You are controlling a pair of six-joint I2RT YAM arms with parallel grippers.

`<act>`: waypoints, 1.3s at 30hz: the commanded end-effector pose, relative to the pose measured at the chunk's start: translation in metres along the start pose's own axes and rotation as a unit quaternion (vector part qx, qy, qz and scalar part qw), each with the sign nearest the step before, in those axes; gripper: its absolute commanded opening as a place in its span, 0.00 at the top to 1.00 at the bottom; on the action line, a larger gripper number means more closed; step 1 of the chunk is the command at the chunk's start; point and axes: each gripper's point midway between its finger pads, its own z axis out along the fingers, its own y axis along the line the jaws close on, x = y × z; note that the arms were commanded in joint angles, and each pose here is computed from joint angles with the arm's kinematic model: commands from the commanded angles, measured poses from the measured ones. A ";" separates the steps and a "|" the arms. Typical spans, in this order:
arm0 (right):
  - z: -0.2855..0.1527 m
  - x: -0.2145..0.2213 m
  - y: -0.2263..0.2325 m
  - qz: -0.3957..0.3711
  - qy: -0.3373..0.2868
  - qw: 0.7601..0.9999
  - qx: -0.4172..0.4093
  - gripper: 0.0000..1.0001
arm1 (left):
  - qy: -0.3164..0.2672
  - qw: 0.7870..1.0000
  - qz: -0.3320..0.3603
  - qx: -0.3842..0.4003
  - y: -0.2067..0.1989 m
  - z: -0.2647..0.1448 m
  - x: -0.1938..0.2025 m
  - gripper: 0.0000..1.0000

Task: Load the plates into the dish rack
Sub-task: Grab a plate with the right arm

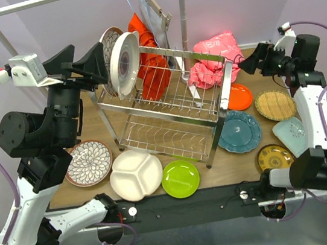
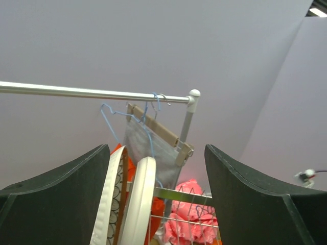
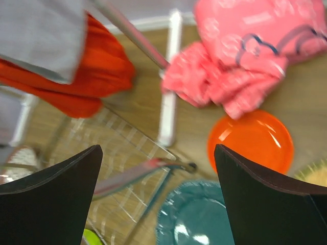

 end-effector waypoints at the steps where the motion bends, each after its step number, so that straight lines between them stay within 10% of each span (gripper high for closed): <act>1: 0.005 0.068 -0.083 0.012 0.112 0.984 0.136 0.00 | -0.005 0.998 -0.030 0.046 -0.020 0.003 -0.001 0.16; 15: 0.043 0.157 -0.190 0.102 0.263 0.945 0.166 0.10 | 0.008 0.996 -0.057 0.063 -0.029 0.001 0.013 0.16; 39: 0.090 0.194 -0.240 0.061 0.324 0.939 0.100 0.35 | 0.015 0.997 -0.038 0.066 -0.038 0.020 0.015 0.16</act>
